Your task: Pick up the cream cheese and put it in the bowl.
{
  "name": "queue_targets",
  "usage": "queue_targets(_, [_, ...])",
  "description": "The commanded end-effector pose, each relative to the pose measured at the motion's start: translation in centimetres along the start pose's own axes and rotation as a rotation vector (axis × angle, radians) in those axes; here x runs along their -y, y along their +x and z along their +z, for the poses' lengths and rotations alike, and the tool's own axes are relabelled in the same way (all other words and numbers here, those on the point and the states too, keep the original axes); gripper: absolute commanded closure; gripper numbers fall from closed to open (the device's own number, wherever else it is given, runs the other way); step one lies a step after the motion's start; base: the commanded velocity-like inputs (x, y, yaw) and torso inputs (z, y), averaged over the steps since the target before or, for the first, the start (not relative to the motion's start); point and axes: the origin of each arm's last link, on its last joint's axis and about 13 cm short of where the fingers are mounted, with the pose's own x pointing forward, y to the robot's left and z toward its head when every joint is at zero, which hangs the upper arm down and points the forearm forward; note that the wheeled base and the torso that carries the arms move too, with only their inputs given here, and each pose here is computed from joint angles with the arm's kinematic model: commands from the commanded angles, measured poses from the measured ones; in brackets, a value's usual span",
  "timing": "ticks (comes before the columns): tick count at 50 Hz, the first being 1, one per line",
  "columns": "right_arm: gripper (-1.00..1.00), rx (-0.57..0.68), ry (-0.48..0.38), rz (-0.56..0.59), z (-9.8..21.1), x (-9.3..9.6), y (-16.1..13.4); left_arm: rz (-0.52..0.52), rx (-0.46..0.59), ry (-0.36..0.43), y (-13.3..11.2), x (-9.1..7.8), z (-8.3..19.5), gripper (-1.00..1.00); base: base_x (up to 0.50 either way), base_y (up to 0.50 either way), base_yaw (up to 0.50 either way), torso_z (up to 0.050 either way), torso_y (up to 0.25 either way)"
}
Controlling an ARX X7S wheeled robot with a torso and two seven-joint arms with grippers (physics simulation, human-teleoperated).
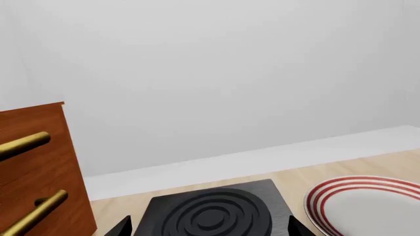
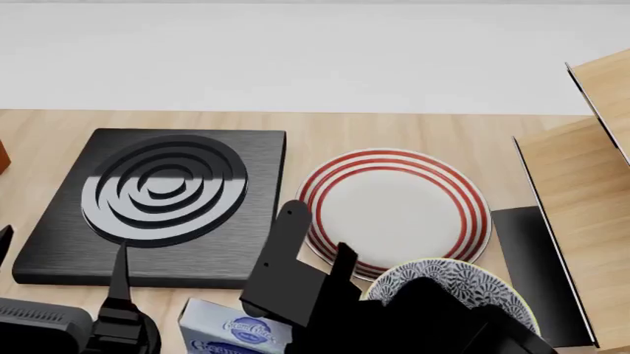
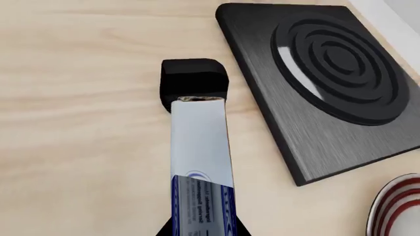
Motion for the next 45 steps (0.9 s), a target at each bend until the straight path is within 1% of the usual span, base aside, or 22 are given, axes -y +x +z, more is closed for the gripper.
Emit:
queue_targets(1, [1.00, 0.019, -0.020, -0.028, 1.0, 0.3, -0.8, 0.002, 0.002, -0.002, -0.1, -0.1, 0.0, -1.00, 0.00, 0.00, 0.00, 0.000, 0.000])
queue_targets(17, [1.00, 0.021, -0.018, -0.061, 1.9, 0.5, -1.6, 0.001, 0.007, -0.004, -0.2, -0.1, 0.2, -1.00, 0.00, 0.00, 0.00, 0.000, 0.000])
queue_targets(32, [1.00, 0.031, -0.005, -0.114, 2.8, 1.2, -2.6, 0.006, 0.005, -0.002, -0.3, -0.1, 0.3, -1.00, 0.00, 0.00, 0.00, 0.000, 0.001])
queue_targets(45, [1.00, 0.032, 0.007, -0.150, 2.8, 1.3, -3.5, -0.002, 0.009, -0.010, -0.4, -0.1, 0.4, -1.00, 0.00, 0.00, 0.00, 0.000, 0.000])
